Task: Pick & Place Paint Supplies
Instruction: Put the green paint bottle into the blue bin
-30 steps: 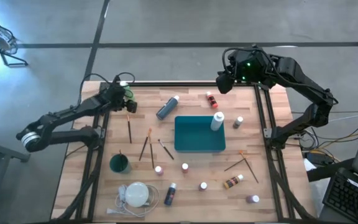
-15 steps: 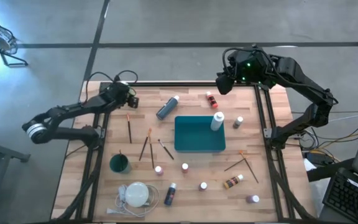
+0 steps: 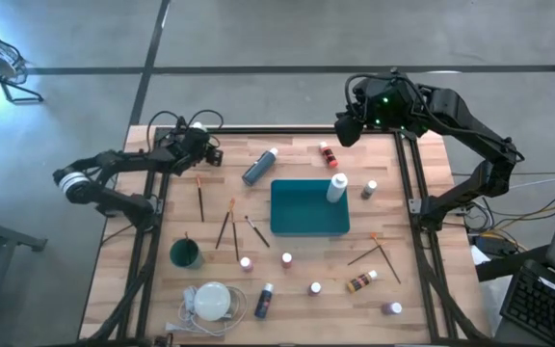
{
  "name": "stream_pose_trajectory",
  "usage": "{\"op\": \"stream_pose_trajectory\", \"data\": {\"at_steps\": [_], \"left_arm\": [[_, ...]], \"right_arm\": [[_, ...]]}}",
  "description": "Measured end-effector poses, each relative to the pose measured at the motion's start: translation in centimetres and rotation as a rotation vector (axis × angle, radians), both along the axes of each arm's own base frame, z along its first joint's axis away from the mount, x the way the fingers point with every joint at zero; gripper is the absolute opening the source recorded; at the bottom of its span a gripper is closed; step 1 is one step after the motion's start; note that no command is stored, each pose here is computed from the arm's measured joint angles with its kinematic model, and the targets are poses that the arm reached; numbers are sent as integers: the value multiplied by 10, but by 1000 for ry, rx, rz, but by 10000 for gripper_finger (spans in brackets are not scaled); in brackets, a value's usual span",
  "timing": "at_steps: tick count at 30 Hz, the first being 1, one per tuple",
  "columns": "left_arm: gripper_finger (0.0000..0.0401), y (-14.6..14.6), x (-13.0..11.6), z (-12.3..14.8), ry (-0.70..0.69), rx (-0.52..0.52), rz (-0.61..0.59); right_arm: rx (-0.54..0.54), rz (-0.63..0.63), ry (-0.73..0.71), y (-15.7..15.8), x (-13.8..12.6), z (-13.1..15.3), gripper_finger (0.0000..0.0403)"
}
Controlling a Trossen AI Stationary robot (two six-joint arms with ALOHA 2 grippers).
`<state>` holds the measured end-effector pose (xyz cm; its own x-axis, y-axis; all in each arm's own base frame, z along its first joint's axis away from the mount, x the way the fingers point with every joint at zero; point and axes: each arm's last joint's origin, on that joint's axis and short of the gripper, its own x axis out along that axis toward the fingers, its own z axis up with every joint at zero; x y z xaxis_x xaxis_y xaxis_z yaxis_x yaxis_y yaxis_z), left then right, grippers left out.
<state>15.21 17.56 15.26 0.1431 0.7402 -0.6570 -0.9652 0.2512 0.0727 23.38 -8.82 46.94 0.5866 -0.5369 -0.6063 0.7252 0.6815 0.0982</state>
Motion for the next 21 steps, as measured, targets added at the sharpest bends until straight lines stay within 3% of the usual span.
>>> {"op": "stream_pose_trajectory", "data": {"at_steps": [4, 12, 21], "left_arm": [[234, 4, 4, 1, 8, 45, -40], [124, 5, 7, 5, 8, 71, -147], [105, 3, 11, 4, -12, 40, -294]], "right_arm": [[-8, 9, 8, 0, 0, 0, 173], [-15, 15, 14, 0, 0, 0, 183], [-17, 17, 16, 0, 0, 0, 159]]}}
